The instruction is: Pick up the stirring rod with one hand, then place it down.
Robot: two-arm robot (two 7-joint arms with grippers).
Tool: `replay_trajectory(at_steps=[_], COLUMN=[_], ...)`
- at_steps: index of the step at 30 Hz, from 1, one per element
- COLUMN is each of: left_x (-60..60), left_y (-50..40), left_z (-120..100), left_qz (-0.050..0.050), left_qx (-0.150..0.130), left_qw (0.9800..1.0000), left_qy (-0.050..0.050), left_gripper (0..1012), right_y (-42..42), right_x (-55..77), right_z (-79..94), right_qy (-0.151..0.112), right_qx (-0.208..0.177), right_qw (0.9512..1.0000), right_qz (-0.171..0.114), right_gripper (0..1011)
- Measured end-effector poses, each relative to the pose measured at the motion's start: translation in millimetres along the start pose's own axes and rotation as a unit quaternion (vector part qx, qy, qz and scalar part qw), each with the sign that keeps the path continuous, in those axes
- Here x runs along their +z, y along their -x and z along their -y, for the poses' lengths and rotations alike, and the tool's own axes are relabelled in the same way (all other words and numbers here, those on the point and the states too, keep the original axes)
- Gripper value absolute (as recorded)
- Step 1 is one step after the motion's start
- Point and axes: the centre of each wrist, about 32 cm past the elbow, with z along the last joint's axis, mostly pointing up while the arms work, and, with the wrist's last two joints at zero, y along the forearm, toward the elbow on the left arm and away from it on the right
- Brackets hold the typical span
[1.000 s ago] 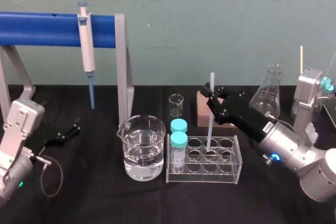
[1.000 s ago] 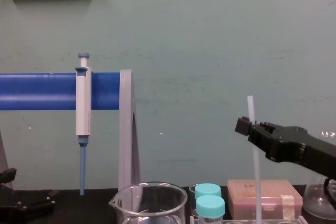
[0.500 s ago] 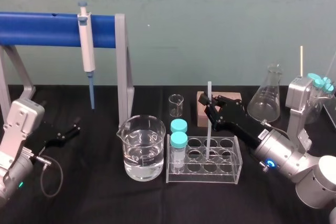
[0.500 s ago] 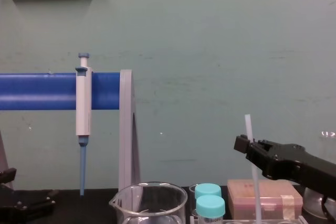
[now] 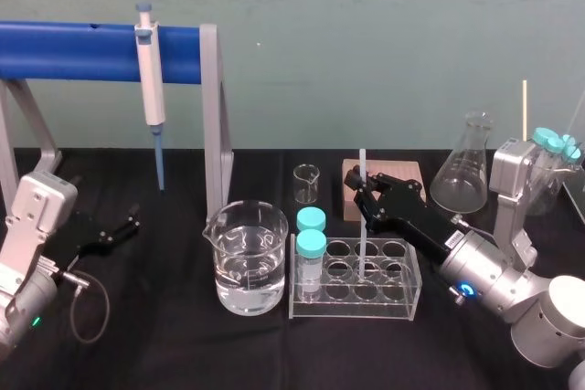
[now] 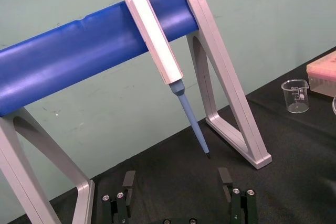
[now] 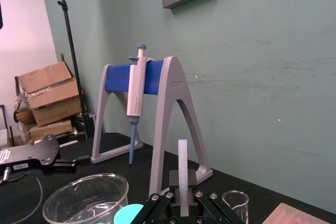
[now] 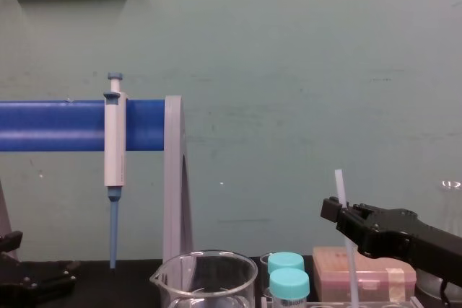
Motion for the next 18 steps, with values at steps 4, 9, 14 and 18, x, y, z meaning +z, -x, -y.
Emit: replay_trajectory(at_steps=[4,9,14,18], left_x=[0.0,0.0,0.0,0.0], left_y=[0.0,0.0,0.0,0.0], left_z=[0.0,0.0,0.0,0.0], left_qz=[0.0,0.0,0.0,0.0], left_qx=[0.0,0.0,0.0,0.0], left_qw=[1.0,1.0,1.0,1.0], left_qy=[0.0,0.0,0.0,0.0], left_gripper=[1000,1000,1000,1000], right_y=[0.0,-0.1,-0.2,-0.2], right_x=[0.1,0.3,0.5,0.6], right_z=[0.0,0.0,0.0,0.0], right_qy=[0.0,0.0,-0.001,-0.001], right_qx=[0.0,0.0,0.0,0.0], right_qw=[1.0,1.0,1.0,1.0], right_qz=[0.0,0.0,-0.001,-0.001], right_gripper=[71,103,269,383])
